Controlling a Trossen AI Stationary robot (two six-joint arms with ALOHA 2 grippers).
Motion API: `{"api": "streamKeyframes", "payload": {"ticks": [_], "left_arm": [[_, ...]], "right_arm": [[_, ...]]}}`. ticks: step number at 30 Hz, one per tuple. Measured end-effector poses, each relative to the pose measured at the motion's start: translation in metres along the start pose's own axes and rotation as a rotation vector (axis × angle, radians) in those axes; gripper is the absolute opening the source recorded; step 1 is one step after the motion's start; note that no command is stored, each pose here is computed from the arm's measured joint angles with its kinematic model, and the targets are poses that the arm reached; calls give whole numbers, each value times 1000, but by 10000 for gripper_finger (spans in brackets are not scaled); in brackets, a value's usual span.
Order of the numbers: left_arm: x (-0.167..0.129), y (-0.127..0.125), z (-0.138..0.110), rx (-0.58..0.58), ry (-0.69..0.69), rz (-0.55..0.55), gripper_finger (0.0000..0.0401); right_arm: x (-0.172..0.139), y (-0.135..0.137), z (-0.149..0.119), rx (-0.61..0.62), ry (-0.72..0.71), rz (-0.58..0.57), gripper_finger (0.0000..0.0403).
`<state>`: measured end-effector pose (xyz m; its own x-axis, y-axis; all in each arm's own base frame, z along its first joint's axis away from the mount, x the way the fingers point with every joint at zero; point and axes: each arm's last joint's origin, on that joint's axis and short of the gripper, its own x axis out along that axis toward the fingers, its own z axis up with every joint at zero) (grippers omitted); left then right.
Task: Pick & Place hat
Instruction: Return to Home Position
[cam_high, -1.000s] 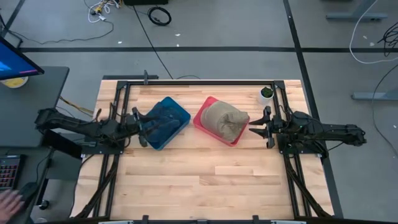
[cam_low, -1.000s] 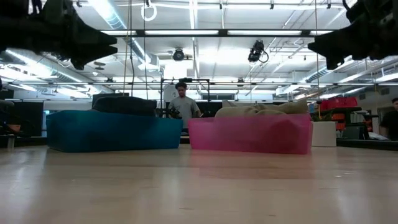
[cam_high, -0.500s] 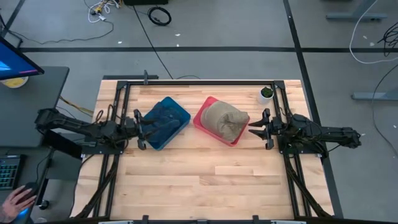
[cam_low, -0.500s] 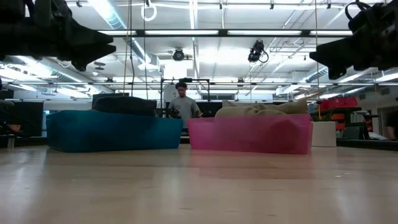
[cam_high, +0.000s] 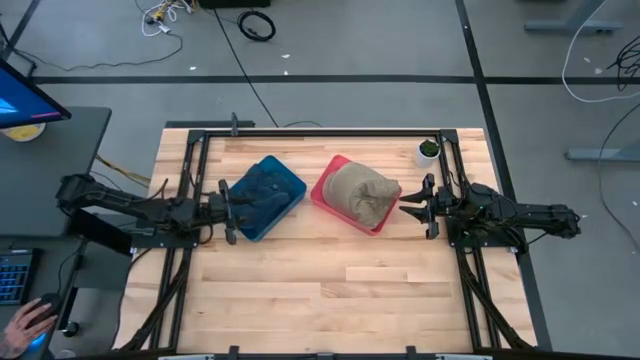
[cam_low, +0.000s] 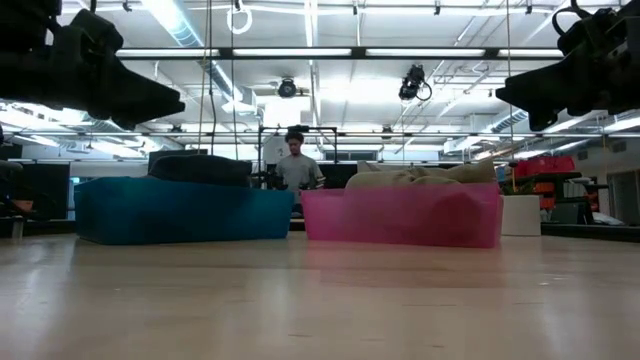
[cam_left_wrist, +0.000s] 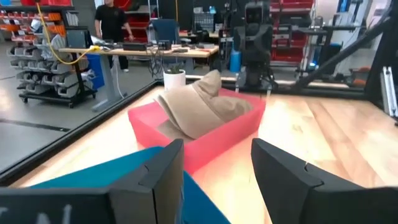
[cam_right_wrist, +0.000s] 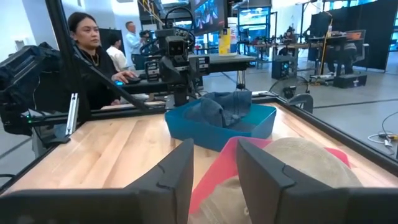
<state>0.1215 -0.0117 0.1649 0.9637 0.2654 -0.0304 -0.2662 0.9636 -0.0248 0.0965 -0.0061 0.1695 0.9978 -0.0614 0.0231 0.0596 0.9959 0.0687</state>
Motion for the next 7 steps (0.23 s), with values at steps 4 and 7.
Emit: {"api": "streamKeyframes", "payload": {"ticks": [4, 7], "left_arm": [[0, 0, -1, 4, 7, 0, 192], [0, 0, -1, 4, 7, 0, 193]], "right_arm": [[0, 0, 0, 1, 0, 0, 126], [0, 0, 0, 1, 0, 0, 126]]}}
